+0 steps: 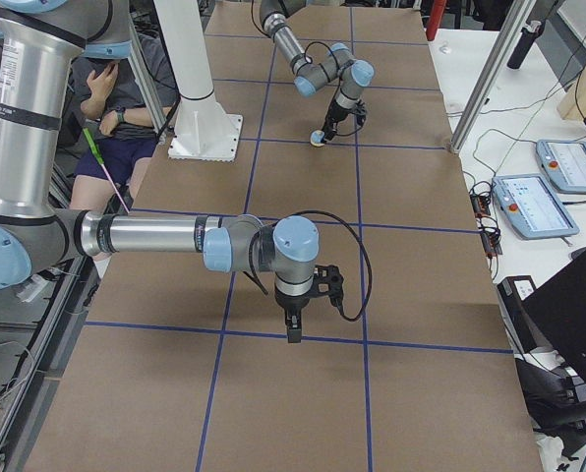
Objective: Place and press bell with both arms
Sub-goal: 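Lower the bell onto the table center and open the left gripper, then withdraw the left arm away from the bell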
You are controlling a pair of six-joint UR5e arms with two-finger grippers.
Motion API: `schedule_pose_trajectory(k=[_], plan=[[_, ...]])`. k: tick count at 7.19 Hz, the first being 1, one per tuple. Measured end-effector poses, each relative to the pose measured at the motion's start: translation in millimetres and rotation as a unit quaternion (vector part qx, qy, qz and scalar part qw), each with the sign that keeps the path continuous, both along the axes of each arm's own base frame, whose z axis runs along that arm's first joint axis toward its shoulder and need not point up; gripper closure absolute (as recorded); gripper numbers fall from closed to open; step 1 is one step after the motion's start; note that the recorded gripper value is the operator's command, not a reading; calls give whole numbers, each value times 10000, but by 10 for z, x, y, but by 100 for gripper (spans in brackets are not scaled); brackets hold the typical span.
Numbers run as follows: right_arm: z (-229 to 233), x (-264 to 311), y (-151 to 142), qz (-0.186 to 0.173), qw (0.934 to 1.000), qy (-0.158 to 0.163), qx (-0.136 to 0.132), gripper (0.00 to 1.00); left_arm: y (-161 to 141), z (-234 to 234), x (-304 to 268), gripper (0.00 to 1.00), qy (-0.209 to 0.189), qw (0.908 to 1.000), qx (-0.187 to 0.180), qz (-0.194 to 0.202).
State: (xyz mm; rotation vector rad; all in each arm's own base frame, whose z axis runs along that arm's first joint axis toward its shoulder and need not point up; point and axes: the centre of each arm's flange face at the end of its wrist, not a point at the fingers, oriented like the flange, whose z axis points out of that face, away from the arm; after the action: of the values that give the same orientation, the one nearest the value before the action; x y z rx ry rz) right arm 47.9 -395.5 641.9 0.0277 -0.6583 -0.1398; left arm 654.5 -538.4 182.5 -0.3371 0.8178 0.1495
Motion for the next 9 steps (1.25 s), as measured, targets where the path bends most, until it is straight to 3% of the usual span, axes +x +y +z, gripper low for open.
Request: schedule_pose_trajectory(k=[3,5,7,9], plan=[[0,2,-6,-1,10000,17,5,0,55,-221,-51,0,208,9997,65,-98],[-35,-1,-42,-5,10000,3,94,0,-211,-407,-417,0,360,9986,160,-357],[-182,-10,-136,5,9980,-50,637,0,-499,-283,-918,0,452,9965,318,-620],[-469,-37,-249,-8,9916,-215,1272,0,-519,207,-1502,0,594,9935,785,-566]])
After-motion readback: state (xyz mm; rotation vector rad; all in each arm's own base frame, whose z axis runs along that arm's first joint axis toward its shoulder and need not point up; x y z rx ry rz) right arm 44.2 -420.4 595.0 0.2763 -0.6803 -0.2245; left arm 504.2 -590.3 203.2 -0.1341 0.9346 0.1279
